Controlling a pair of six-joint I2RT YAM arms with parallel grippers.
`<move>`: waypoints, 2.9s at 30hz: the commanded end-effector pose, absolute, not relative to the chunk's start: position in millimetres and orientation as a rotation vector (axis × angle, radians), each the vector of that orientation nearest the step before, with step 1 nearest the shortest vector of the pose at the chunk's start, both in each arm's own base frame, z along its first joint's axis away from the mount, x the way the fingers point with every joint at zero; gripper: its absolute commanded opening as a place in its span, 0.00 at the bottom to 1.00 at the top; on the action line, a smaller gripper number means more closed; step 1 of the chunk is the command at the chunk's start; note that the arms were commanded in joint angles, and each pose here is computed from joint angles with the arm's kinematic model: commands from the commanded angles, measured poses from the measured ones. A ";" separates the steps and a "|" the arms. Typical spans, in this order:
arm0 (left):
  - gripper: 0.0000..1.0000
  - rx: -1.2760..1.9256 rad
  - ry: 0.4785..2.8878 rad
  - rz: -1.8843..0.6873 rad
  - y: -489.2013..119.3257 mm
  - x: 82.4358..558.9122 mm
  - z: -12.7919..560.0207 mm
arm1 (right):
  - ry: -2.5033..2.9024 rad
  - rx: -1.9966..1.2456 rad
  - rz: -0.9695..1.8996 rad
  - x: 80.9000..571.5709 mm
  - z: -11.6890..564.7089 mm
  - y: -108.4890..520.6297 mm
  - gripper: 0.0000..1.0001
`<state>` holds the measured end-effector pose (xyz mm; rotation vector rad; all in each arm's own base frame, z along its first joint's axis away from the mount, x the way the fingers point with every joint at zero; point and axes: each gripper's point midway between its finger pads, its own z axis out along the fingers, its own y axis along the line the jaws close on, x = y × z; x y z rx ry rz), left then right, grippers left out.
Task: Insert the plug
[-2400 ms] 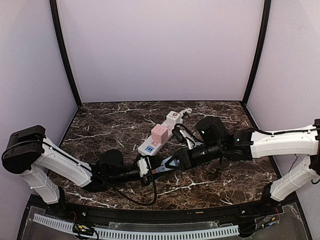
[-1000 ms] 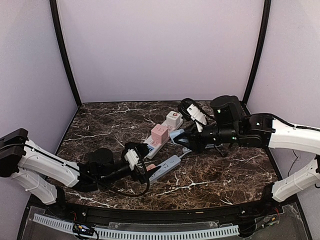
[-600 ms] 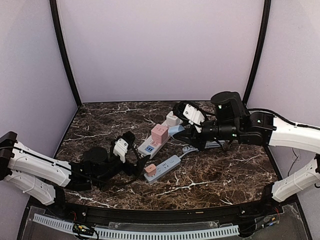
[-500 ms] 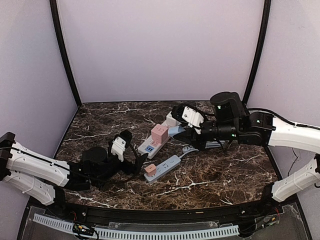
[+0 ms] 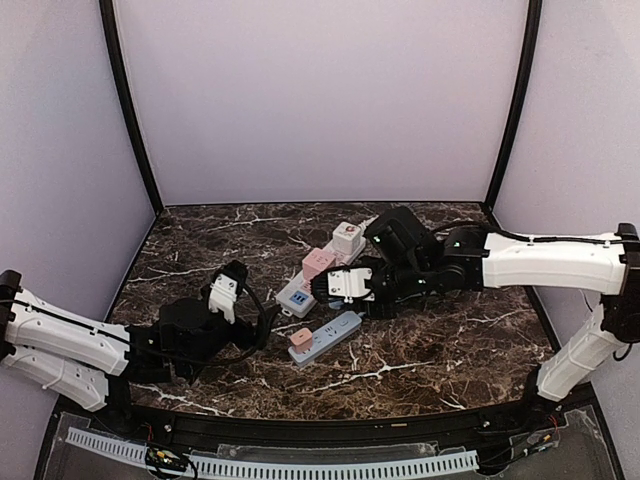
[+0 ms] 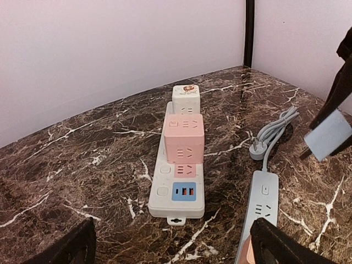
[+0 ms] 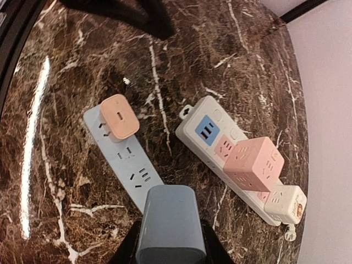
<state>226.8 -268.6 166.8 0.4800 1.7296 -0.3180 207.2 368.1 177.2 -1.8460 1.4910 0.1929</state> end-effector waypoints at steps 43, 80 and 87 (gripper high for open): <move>0.99 0.284 1.747 -0.181 -205.5 244.7 142.2 | 1.425 -2.447 0.242 231.5 106.2 383.5 0.00; 0.99 0.263 1.740 -0.195 -200.3 243.8 144.7 | 1.433 -2.553 0.263 223.2 74.9 396.1 0.00; 0.99 0.264 1.739 -0.195 -199.8 243.4 145.2 | 1.438 -2.566 0.248 221.7 71.8 394.6 0.00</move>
